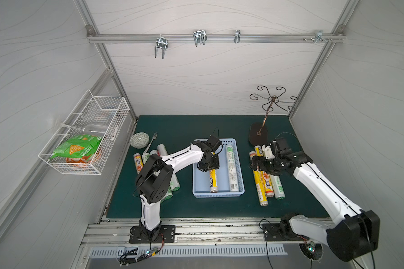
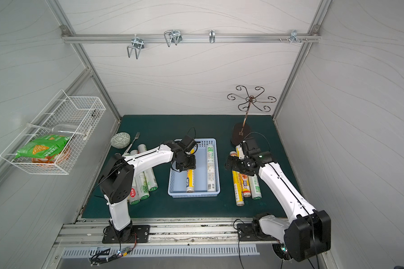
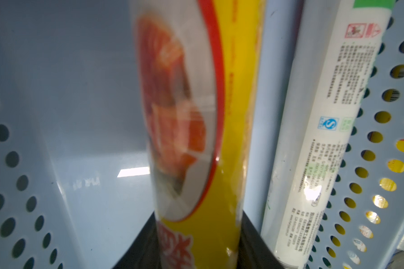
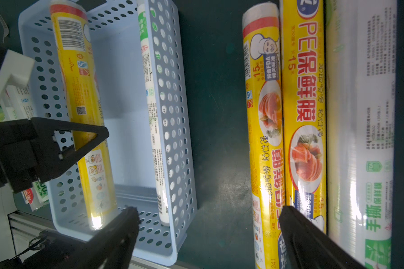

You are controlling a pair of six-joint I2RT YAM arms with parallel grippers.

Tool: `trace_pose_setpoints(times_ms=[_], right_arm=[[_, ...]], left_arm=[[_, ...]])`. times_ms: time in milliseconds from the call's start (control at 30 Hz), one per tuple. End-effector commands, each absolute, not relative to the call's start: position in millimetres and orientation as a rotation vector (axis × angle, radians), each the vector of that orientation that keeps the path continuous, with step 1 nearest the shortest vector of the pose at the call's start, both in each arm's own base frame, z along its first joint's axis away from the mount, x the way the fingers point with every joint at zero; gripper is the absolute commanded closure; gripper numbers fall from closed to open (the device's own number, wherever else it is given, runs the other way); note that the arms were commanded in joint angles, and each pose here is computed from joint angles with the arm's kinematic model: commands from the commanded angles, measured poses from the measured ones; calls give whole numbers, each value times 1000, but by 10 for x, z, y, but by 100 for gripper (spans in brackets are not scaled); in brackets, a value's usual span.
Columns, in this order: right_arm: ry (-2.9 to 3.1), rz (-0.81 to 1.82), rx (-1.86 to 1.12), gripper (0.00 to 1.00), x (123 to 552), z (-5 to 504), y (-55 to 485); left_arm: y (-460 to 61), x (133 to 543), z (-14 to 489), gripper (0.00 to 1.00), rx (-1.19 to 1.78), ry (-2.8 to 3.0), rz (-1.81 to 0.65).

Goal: Put the plastic wrap into the basket
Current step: Place the plastic wrap in the basket.

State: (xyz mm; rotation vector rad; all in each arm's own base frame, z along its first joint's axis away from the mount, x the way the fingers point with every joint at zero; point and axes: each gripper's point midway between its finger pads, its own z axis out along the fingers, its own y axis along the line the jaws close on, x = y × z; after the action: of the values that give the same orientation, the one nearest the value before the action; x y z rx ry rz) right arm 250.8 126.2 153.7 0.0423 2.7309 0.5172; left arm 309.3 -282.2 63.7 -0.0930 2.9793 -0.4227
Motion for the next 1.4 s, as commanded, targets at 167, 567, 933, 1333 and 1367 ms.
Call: trace_pose_setpoints(times_ms=[167,567,933,1333,1367], right_arm=[[2745,513,32,1,2496,1488,1252],[2749,481,28,1,2489,1503,1196],[2736,482,32,1,2445,1569,1174],[2740,476,45,1,2415,1551,1153],[2740,475,42,1,2411,1552,1154]], left_arm=[[-3114,3316,606,64,-110,2925,-524],[-3194,3278,565,60,-71,2947,-526],[-3047,3066,567,69,10,2978,-408],[-3376,3024,560,52,30,2971,-580],[-3410,3022,565,51,35,2971,-592]])
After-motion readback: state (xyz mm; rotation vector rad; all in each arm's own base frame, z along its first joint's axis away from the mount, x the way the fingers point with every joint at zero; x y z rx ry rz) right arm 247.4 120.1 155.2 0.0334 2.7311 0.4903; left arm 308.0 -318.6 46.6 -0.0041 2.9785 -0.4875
